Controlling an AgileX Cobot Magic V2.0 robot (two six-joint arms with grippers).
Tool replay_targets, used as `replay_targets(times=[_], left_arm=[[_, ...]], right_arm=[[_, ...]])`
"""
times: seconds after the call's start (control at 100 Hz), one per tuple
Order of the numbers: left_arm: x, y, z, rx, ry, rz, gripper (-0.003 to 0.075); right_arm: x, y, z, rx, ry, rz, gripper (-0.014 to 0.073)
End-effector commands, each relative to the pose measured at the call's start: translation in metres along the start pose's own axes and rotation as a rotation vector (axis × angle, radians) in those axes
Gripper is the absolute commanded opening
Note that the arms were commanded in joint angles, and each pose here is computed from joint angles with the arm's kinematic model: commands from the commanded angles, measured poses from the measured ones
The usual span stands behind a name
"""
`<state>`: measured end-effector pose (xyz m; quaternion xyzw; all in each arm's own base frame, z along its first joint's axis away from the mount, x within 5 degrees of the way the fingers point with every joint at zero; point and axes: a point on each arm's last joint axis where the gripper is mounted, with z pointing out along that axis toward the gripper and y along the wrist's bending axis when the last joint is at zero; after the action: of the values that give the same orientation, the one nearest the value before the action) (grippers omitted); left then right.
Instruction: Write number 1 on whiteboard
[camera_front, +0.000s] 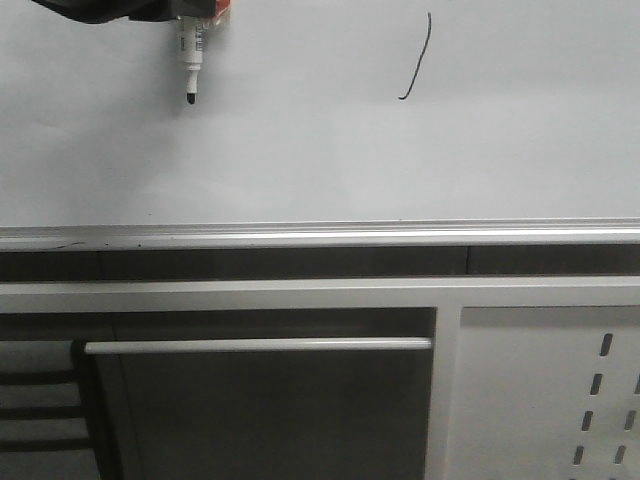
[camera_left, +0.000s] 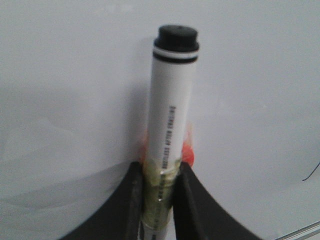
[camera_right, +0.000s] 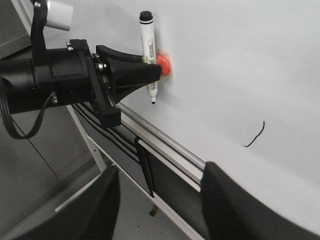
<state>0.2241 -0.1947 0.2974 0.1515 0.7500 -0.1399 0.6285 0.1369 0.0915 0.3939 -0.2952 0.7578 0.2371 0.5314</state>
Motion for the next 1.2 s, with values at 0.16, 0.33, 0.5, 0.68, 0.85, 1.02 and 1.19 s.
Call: replay_targets(times=[0.16,0.33,0.5,0.68,0.85,1.02,1.19], left_arm=[[-0.024,0.012,0.001,-0.096,-0.130,-0.014,0.0144],[-0.024,0.012,0.001,-0.093,-0.123,-0.023,0.0388],[-0.026,0.011,-0.004,-0.061,-0.113,-0.032,0.0488],[-0.033,0.013,-0.023,-0.007,-0.086,0.002,0.0488],[-0.035,0.032,-0.059,-0.052,-0.110,0.008,0.0488],[-0.043,0.044,-0.104,0.014,-0.194,-0.025,0.0462],[-0.049,0.047,-0.143,0.157,-0.259,-0.025,0.0265]], right_arm=[[-0.014,-0.001,-0.008,0.035,-0.090,-0.004,0.0332],[-0.014,-0.001,-0.008,0.035,-0.090,-0.004,0.0332],[-0.014,-0.001,-0.008,0.039,-0.089,-0.009,0.0332],[-0.013,-0.002,-0.009,0.050,-0.079,-0.034,0.0332],[-0.012,-0.005,-0.013,0.107,-0.063,-0.036,0.0332],[-0.009,-0.015,-0.017,0.177,-0.047,0.063,0.0330],[-0.002,-0.022,-0.038,0.283,-0.092,0.158,0.0092]])
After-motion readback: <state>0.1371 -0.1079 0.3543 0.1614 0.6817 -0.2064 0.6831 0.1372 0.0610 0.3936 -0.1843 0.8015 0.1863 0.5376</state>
